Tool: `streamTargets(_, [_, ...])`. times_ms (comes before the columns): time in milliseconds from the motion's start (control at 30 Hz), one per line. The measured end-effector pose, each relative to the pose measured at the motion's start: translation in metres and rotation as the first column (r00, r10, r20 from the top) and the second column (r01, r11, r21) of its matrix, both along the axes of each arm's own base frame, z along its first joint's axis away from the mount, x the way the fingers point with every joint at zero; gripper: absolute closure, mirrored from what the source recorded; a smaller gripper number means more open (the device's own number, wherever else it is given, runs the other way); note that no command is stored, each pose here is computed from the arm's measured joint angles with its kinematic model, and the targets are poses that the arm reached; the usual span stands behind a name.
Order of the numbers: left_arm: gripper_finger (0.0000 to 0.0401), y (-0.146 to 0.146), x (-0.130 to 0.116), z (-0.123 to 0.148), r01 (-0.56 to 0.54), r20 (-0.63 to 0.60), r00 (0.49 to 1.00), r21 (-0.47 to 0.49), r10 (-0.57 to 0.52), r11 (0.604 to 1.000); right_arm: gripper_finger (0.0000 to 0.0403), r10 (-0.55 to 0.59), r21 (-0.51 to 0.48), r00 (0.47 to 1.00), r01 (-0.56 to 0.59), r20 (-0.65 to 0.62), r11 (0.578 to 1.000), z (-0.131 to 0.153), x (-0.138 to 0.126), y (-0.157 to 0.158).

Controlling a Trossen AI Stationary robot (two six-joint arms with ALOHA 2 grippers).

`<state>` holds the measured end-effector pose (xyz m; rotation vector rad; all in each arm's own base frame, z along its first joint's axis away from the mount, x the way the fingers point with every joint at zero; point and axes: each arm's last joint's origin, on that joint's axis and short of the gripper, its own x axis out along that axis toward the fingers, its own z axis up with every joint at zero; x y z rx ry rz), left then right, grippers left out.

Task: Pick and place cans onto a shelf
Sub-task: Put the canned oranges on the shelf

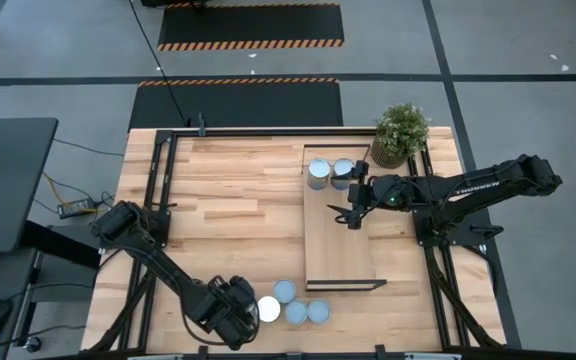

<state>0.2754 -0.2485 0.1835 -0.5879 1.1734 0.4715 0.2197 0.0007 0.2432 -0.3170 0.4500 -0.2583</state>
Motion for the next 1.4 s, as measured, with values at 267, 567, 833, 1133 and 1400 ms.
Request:
streamTargets(267, [0.0092, 0.005, -0.005, -0.001, -0.003, -0.037, 0.999, 0.059, 0.005, 0.998, 0.003, -0.002, 0.004, 1.0, 0.002, 0.001, 1.0, 0.0, 0.0, 0.0])
streamTargets(567, [0.0092, 0.039, 0.004, 0.021, -0.023, -0.051, 0.998, 0.111, 0.029, 0.994, 0.003, -0.017, -0.007, 1.0, 0.017, -0.003, 1.0, 0.0, -0.001, -0.001])
streamTargets(833, [0.0092, 0.096, 0.029, 0.041, 0.067, -0.065, 0.996, 0.168, -0.057, 0.984, 0.003, -0.088, -0.023, 0.996, 0.088, 0.007, 0.996, 0.004, -0.006, -0.003])
streamTargets(1133, [0.0092, 0.157, 0.071, 0.046, 0.209, 0.03, 0.975, 0.225, -0.221, 0.952, 0.003, -0.173, 0.042, 0.985, 0.173, 0.001, 0.984, 0.004, -0.013, -0.008])
streamTargets(1400, [0.0092, 0.208, 0.103, 0.057, 0.206, 0.223, 0.933, 0.307, -0.281, 0.929, 0.003, -0.239, 0.096, 0.97, 0.242, -0.044, 0.966, 0.0, -0.023, -0.01])
